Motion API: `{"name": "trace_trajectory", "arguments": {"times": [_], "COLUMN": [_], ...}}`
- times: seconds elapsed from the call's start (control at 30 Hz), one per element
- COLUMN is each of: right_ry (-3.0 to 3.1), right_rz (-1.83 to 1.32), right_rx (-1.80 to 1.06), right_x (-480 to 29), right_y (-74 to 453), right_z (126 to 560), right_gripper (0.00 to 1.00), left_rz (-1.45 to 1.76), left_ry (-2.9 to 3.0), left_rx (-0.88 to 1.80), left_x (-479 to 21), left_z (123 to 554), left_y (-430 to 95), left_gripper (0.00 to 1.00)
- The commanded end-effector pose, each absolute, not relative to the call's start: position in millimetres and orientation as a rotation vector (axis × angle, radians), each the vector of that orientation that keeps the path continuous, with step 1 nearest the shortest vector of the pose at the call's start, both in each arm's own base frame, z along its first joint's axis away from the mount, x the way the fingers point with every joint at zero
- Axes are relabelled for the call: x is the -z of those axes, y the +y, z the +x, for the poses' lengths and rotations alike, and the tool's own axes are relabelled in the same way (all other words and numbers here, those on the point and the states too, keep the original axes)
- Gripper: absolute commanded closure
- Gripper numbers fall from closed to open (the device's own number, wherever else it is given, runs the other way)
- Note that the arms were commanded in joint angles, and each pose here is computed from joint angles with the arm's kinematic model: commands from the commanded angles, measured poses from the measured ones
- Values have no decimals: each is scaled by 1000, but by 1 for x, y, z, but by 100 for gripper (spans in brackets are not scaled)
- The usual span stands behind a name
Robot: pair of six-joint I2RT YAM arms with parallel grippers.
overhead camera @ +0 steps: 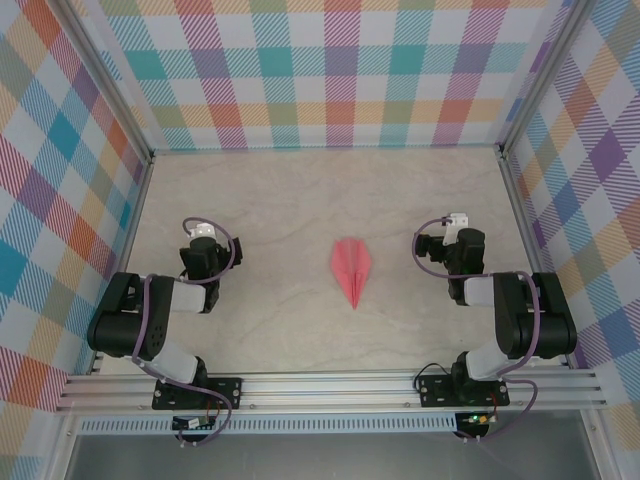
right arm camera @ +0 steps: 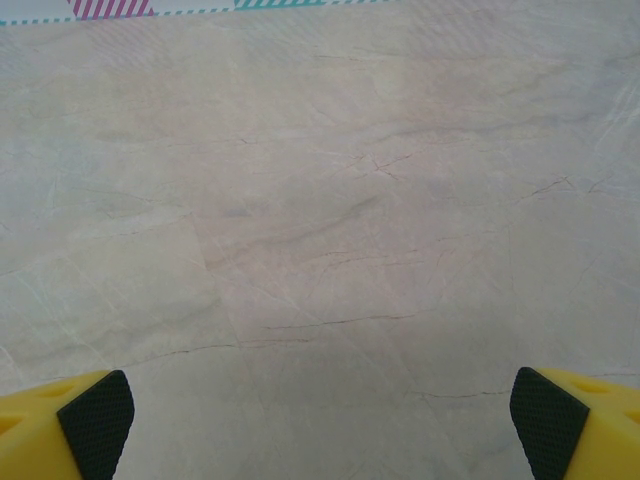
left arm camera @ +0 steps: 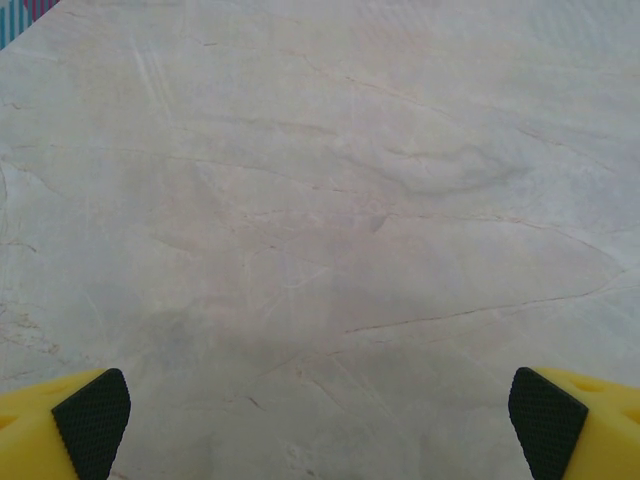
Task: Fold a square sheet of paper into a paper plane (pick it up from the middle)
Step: Reset both arms
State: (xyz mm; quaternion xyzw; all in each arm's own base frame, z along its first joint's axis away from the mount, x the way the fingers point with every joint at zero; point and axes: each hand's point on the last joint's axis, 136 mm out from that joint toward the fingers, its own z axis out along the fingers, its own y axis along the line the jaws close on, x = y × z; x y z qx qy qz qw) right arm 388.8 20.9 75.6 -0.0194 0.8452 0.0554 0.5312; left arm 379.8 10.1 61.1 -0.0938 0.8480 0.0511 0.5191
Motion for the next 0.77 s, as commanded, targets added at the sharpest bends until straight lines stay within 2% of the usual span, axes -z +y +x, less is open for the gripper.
{"name": "trace_trajectory", "arguments": {"times": [0.0, 0.73], "right_ry": [1968, 1969], "right_rz": [-49, -50], "right_rx": [-164, -165], "right_x": [-90, -90], "right_y": [25, 25], "right_z": [397, 397], "right_gripper": [0, 0], "left_rz": [-216, -196], "left_ry": [1946, 1949], "left_rx": [-78, -112], "left_x": [-81, -82], "left_z": [393, 394], "left_y": [10, 5], "left_gripper": [0, 0]}}
